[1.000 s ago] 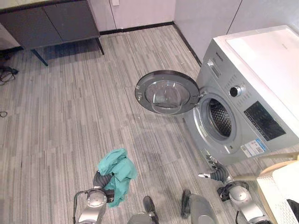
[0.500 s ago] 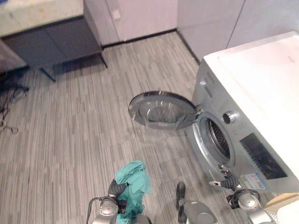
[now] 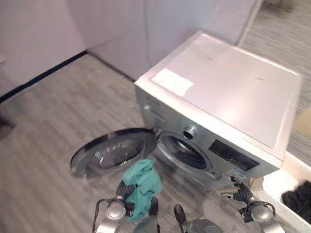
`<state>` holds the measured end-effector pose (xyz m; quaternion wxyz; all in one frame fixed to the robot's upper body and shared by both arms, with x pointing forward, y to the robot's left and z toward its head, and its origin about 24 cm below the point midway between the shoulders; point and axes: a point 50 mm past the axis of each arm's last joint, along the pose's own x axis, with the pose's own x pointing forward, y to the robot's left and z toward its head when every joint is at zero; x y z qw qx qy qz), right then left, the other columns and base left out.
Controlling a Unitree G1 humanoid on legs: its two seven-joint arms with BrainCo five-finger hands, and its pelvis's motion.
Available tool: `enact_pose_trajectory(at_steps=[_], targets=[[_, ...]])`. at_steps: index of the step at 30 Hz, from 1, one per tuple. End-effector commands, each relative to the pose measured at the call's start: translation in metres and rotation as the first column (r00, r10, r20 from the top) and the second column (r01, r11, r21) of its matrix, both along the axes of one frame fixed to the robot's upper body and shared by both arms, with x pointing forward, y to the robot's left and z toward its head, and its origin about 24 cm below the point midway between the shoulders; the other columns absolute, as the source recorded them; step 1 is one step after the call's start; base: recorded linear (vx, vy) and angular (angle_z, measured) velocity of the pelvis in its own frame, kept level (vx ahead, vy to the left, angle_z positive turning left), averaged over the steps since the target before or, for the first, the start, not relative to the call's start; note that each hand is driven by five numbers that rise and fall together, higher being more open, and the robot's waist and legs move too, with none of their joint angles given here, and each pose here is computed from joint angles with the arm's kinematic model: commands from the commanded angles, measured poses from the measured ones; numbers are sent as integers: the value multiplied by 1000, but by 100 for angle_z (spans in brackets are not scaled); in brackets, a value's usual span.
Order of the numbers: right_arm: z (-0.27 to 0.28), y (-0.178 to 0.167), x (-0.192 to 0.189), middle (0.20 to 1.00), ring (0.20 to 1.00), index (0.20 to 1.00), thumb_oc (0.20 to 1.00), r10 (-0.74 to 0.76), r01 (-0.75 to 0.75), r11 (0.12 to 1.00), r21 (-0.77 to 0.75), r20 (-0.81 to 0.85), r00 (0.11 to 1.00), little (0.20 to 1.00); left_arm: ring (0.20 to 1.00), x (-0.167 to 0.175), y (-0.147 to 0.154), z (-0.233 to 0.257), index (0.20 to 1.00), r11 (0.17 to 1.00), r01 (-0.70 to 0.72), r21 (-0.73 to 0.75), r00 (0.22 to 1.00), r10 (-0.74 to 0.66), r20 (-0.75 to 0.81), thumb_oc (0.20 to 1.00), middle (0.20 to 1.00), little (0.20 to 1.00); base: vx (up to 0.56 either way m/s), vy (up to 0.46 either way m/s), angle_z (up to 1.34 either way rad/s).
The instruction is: Grab the laundry basket,head to the washer,open it,put in the laundry and shut it.
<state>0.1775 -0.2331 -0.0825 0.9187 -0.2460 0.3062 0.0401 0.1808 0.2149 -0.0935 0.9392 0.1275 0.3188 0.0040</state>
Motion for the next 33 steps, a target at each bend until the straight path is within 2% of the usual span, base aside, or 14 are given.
enact_pose_trajectory(at_steps=[1,7,13,17,19,20,21,22,24,25,29,31,32,33], targets=[[8,15,18,1000,1000,1000,1000,46,-49,998,32,64,997,1000,200,12,24,22,200,997,-29,67,993,21,120,200,200,200,-16,122,-157],[10,24,25,1000,1000,1000,1000,43,-49,997,62,96,994,1000,200,22,33,33,200,994,-68,85,983,52,176,200,200,200,-31,-1,-140],[27,14,40,1000,1000,1000,1000,-34,21,997,68,194,980,1000,200,66,13,65,200,998,-57,25,937,45,346,200,200,200,-168,-49,-13],[45,11,51,1000,1000,1000,1000,-75,55,995,80,287,955,1000,200,102,0,100,200,998,-53,27,871,33,491,200,200,200,-97,-61,-5],[63,14,61,1000,1000,1000,1000,-97,59,992,111,383,919,1000,200,132,-3,138,200,995,-83,61,791,29,611,200,200,200,-134,-65,-14],[63,14,61,1000,1000,1000,1000,-98,59,992,111,383,918,1000,200,132,-3,138,200,995,-83,61,791,29,611,200,200,200,-105,-40,-18],[73,18,67,1000,1000,1000,1000,-105,52,990,132,438,893,1000,200,153,-1,168,200,987,-129,92,728,31,685,200,200,200,-75,-25,-21],[73,18,67,1000,1000,1000,1000,-105,52,990,132,438,893,1000,200,153,-1,168,200,987,-129,92,728,31,685,200,200,200,-106,-23,-26],[90,23,72,1000,1000,1000,1000,-113,28,985,170,516,849,1000,200,178,18,233,200,956,-245,163,590,13,807,200,200,200,-76,-2,-22],[90,23,73,1000,1000,1000,1000,-115,28,985,172,518,848,1000,200,178,18,234,200,956,-244,164,588,12,808,200,200,200,-62,-3,-23],[99,30,77,1000,1000,1000,1000,-127,-3,975,222,569,812,1000,200,196,38,323,200,893,-396,213,408,-37,912,200,200,200,-4,8,-16],[107,34,80,1000,1000,1000,1000,-121,-44,966,253,599,792,1000,200,194,43,389,200,814,-512,275,272,-150,951,200,200,200,48,20,-14],[109,33,82,1000,1000,1000,1000,-122,-49,965,257,610,783,1000,200,191,44,409,200,783,-552,286,229,-187,955,200,200,200,45,22,-12],[110,34,82,1000,1000,1000,1000,-125,-49,964,260,611,782,1000,200,191,43,411,200,783,-553,286,227,-190,955,200,200,200,42,17,0]])
